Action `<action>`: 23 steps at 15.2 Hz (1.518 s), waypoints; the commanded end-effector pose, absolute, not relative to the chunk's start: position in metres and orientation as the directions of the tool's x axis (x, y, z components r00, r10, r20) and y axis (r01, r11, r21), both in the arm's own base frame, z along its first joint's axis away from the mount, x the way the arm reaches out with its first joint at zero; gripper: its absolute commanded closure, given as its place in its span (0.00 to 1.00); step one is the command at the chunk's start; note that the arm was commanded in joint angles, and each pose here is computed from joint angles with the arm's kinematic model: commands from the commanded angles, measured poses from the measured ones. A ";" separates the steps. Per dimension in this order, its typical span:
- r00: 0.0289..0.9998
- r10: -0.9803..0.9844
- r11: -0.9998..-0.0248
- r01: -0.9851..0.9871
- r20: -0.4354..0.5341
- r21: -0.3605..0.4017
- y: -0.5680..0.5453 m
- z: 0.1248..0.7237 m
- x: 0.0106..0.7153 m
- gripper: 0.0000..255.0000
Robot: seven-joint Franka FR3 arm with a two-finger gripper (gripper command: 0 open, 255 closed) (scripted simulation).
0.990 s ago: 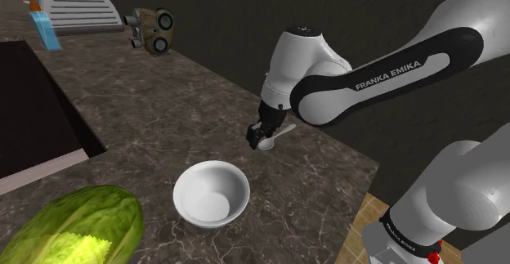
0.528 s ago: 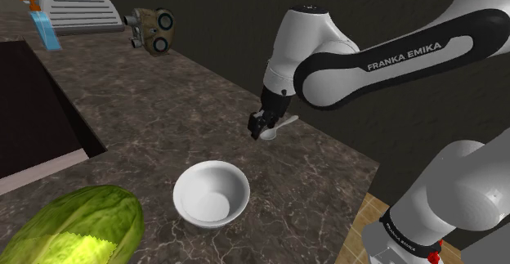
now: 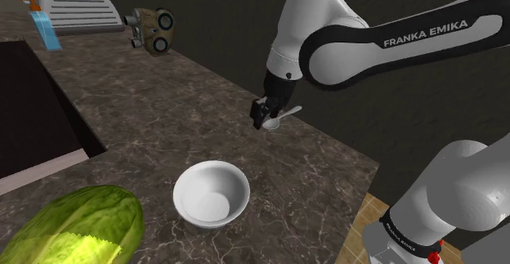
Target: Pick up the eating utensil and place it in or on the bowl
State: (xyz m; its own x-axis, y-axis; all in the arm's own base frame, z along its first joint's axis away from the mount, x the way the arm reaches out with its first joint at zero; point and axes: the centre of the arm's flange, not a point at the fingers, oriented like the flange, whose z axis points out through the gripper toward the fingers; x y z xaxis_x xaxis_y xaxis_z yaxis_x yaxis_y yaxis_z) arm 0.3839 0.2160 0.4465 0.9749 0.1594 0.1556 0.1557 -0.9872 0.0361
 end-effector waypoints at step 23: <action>0.975 0.159 -0.987 0.156 0.155 0.036 0.417 0.496 0.321 1.00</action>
